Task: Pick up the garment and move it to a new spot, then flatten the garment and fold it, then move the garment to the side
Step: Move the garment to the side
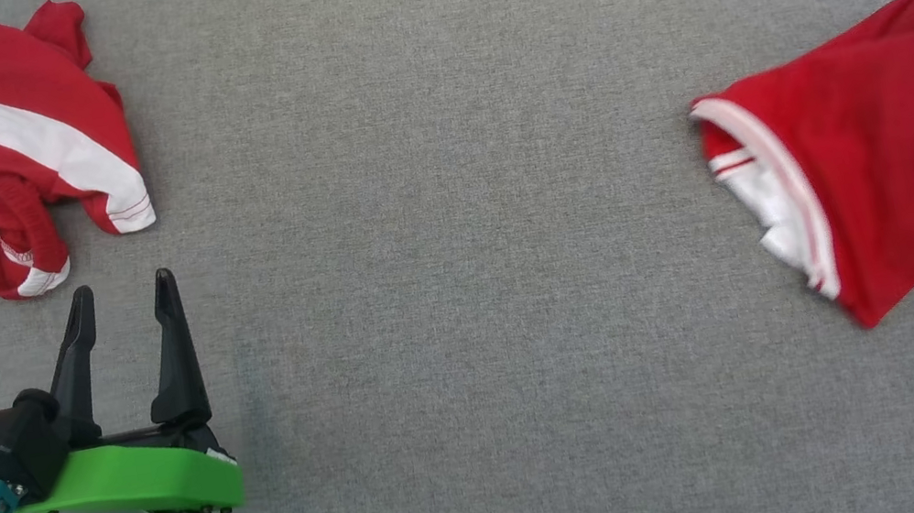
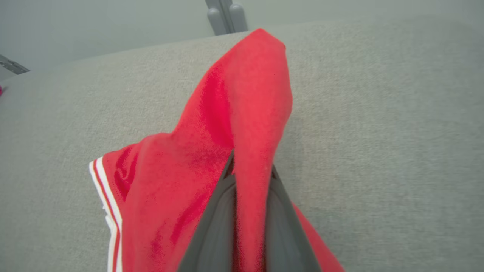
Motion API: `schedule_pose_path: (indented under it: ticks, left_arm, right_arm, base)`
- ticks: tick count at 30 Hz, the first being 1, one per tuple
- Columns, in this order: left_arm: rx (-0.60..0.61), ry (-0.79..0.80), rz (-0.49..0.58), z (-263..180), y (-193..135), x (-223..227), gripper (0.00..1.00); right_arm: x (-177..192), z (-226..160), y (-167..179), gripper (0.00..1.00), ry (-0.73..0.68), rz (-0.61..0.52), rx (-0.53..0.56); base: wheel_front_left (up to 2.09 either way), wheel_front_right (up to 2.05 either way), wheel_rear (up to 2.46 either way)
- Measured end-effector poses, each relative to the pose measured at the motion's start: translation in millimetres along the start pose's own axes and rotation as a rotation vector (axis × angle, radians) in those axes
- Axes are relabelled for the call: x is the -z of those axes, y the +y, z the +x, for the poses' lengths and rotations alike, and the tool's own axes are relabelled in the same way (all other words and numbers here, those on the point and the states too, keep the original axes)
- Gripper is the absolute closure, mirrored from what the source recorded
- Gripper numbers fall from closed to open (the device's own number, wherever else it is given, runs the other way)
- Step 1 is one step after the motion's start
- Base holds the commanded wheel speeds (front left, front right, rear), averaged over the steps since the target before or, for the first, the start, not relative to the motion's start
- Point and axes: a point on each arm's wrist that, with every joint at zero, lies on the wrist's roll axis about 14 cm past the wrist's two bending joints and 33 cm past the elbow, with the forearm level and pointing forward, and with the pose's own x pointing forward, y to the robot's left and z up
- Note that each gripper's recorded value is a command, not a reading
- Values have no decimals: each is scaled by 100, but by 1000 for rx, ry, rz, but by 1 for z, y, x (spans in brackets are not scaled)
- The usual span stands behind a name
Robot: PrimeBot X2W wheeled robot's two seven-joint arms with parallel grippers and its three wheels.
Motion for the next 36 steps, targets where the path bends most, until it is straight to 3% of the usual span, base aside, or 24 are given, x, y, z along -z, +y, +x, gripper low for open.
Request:
schedule_pose_path:
  ticks: [1,4,10,19,20,21,22,23,31,36]
  left_arm:
    - [9,6,-1,1,-3,2,0]
    - [31,23,-5,3,-10,8,0]
    - [61,36,-6,8,-20,11,0]
    - [48,45,11,12,-13,13,0]
    - [48,46,11,13,-13,14,0]
    - [50,48,11,13,-14,15,0]
    - [51,56,11,14,-14,16,0]
    - [53,57,12,14,-14,16,0]
    - [57,52,10,18,-15,15,0]
    - [56,39,4,21,-16,12,0]
  right_arm:
    - [-42,-12,-36,100,-72,-94,123]
    - [-77,-27,-72,100,-125,-139,254]
    - [-63,-43,-132,100,-24,-175,473]
    - [-58,-60,-178,100,1,-162,620]
    - [-56,-60,-180,91,2,-166,628]
    - [-55,-61,-182,66,2,-178,639]
    - [-56,-63,-186,12,-3,-199,658]
    - [-57,-65,-189,0,-10,-227,674]
    - [-80,-81,-198,0,-124,-360,750]
    - [-110,-84,-179,0,-314,-343,723]
  base:
    - [0,0,0]
    - [0,0,0]
    - [0,0,0]
    - [0,0,0]
    - [0,0,0]
    - [0,0,0]
    - [0,0,0]
    - [0,0,0]
    - [0,0,0]
    - [0,0,0]
